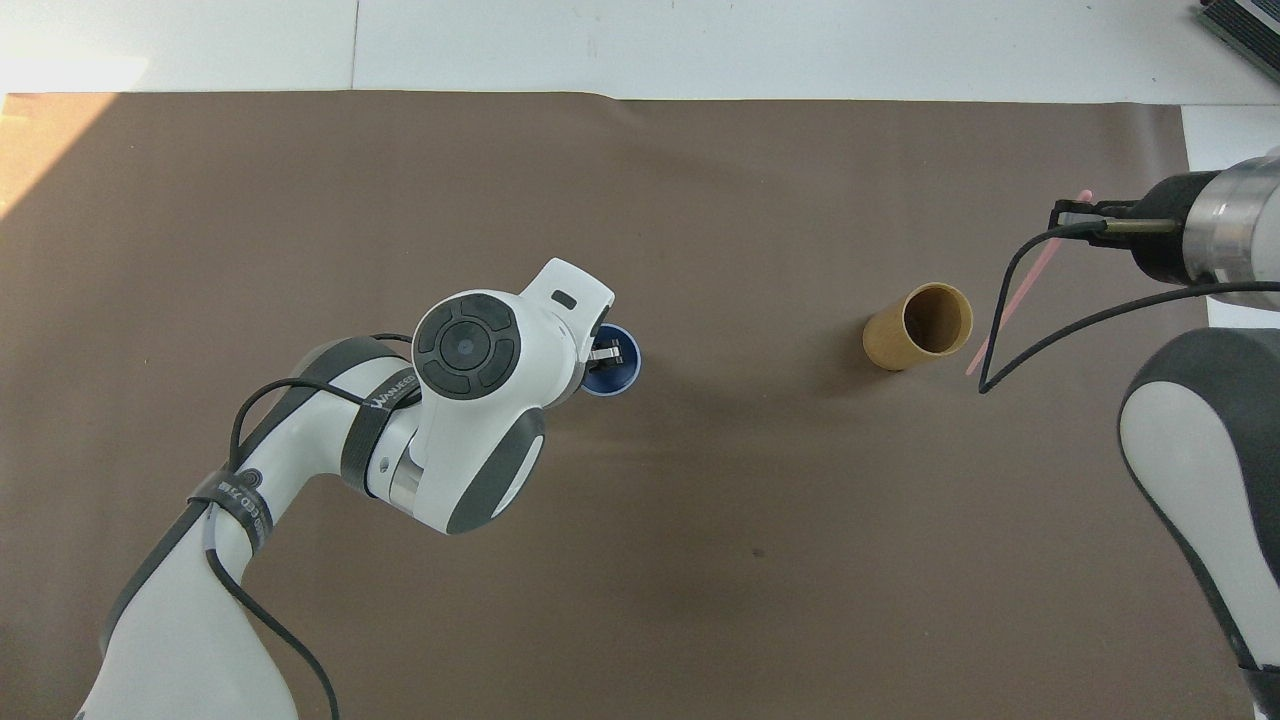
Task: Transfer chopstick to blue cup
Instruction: 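Lift the pink stick with the right gripper while the left gripper withdraws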
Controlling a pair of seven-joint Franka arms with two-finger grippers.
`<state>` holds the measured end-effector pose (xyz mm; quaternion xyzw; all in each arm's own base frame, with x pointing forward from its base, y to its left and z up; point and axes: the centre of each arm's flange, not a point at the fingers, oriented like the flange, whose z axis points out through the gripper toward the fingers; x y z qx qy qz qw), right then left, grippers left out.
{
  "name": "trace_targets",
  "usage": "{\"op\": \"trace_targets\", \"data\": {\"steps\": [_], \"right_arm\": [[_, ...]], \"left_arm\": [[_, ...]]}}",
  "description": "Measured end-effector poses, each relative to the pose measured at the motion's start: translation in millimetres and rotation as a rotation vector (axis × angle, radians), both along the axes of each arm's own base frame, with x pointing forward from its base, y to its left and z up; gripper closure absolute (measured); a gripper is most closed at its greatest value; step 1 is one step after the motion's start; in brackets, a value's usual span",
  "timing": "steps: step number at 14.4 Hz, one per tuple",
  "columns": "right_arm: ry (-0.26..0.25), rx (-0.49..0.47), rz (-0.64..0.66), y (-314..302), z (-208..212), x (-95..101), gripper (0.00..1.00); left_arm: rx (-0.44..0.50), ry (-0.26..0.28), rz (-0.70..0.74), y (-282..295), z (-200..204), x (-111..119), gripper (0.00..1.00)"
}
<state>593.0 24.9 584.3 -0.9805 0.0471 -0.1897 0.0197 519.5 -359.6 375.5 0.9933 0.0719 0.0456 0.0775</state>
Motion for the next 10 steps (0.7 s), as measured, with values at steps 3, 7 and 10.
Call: {"op": "trace_targets", "data": {"steps": [3,7,10], "right_arm": [[-0.001,0.000,0.002,0.9,0.3,0.0,0.91],[-0.002,0.000,0.016,9.5,1.1,-0.3,0.91],[-0.010,0.010,0.075,57.7,4.9,-3.8,0.91]], "left_arm": [[0.001,0.000,-0.004,-0.4,-3.7,0.7,0.86],[0.015,-0.009,-0.019,-0.7,-1.7,1.9,0.41],[0.033,0.011,-0.009,6.2,23.1,11.1,0.07]]}}
